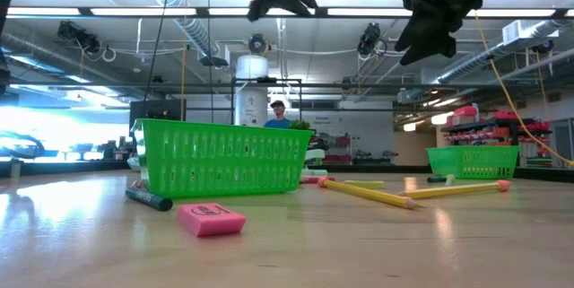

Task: Sort crayons/erasers/pens/pencils in bins
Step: Put the top right red crayon into the top left green bin

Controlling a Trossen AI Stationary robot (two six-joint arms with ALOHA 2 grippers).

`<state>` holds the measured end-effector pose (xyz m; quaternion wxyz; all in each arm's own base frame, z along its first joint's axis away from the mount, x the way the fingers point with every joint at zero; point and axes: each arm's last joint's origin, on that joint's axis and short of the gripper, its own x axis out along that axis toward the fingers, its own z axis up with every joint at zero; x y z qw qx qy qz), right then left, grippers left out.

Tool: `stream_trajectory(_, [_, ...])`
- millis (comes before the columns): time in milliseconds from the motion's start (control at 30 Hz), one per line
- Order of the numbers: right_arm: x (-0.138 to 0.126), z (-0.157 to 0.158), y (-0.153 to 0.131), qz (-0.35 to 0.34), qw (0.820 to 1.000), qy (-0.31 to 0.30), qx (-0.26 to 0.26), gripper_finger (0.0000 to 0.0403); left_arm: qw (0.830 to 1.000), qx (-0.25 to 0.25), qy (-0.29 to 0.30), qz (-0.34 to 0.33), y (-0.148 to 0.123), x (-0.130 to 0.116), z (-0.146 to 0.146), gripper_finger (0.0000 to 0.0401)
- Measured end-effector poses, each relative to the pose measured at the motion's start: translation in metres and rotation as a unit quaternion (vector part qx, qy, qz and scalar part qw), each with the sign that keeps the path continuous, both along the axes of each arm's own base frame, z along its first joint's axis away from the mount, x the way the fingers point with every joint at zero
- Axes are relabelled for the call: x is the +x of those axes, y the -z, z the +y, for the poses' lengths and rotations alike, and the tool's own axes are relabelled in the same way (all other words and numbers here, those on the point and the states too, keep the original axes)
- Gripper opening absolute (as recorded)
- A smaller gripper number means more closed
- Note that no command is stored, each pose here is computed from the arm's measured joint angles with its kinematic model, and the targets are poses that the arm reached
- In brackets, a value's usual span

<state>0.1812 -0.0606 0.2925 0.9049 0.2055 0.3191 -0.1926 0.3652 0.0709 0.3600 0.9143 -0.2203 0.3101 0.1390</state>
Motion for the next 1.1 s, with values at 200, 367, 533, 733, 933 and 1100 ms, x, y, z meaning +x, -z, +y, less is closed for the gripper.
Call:
stream_trajectory(200, [-0.001,0.0,0.001,0.006,1.0,0.0,0.002,0.0211,0.999,0.007,0.036,0.015,0.026,0.024,0.002,0.0101])
stream_trajectory(367, [-0.001,0.0,0.002,0.011,1.0,0.003,0.007,0.0211,0.998,0.002,0.04,0.044,0.05,0.036,0.007,0.0103])
stream_trajectory(533, [-0.001,0.0,0.002,0.007,1.0,0.015,0.02,0.0211,0.993,-0.015,0.078,0.087,0.08,0.048,0.009,0.0105])
stream_trajectory(733, [-0.002,0.001,0.003,0.006,0.998,0.037,0.053,0.0211,0.983,-0.027,0.102,0.147,0.122,0.061,0.009,0.0106])
stream_trajectory(933, [-0.011,0.007,0.006,0.026,0.992,0.038,0.114,0.0211,0.972,-0.044,0.123,0.195,0.152,0.066,0.007,0.0107])
stream_trajectory(1100, [-0.02,0.01,0.0,0.012,0.993,0.032,0.116,0.0211,0.967,-0.043,0.131,0.216,0.154,0.064,0.002,0.0107])
